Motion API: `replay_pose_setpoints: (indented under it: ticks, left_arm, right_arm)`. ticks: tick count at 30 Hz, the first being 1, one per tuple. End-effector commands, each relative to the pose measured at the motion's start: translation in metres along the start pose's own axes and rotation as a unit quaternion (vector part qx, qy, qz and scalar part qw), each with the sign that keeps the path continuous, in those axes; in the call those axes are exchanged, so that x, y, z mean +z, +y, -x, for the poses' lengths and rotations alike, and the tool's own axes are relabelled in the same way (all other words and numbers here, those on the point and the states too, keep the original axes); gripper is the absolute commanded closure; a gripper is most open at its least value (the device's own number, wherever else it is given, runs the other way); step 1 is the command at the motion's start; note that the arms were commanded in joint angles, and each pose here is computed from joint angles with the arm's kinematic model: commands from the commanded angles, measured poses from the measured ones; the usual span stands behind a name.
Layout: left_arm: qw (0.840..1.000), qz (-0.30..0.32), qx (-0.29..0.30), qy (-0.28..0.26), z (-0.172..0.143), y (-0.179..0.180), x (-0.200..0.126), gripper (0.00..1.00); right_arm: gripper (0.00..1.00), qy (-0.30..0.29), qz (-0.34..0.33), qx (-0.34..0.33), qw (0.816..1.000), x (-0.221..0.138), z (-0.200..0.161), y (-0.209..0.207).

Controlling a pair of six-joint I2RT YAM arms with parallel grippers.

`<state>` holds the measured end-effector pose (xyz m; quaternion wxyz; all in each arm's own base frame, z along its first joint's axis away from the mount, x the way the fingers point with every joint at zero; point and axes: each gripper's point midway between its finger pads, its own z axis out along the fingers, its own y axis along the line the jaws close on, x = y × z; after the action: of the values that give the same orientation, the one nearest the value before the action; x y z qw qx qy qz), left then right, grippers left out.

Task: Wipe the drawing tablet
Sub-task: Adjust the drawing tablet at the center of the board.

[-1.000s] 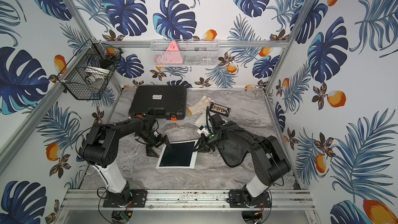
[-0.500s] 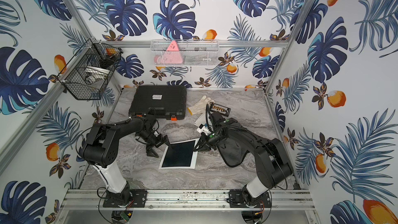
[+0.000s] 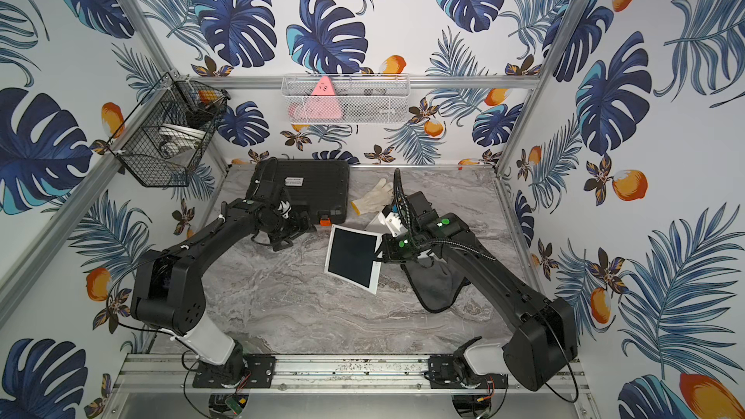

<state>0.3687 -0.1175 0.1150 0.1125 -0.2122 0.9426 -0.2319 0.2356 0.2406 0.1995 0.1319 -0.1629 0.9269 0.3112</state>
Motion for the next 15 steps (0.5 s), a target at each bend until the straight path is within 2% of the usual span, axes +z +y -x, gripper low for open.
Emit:
replay_pose_setpoints:
  ticks: [1, 5, 8, 12, 15]
  left_arm:
    - [0.999, -0.026, -0.032, 0.004, -0.003, -0.014, -0.004, 0.05]
    - [0.999, -0.041, -0.029, 0.001, -0.009, -0.030, -0.010, 0.05]
    - [0.999, -0.038, -0.029, -0.011, -0.011, -0.036, -0.022, 0.05]
    - [0.999, -0.015, -0.030, -0.041, -0.006, -0.037, -0.045, 0.05]
    - [0.997, 0.002, -0.029, -0.067, 0.001, -0.037, -0.063, 0.04]
  right_arm:
    - [1.00, -0.040, -0.097, -0.075, 0.992, -0.009, 0.008, -0.015]
    - [1.00, -0.116, -0.164, -0.140, 0.970, -0.027, 0.023, -0.009]
    - [1.00, -0.158, -0.209, -0.204, 0.943, -0.035, 0.029, 0.002]
    - [1.00, -0.193, -0.268, -0.321, 0.888, -0.026, 0.023, 0.020]
    - [1.00, -0.205, -0.302, -0.406, 0.838, -0.016, 0.016, 0.035]
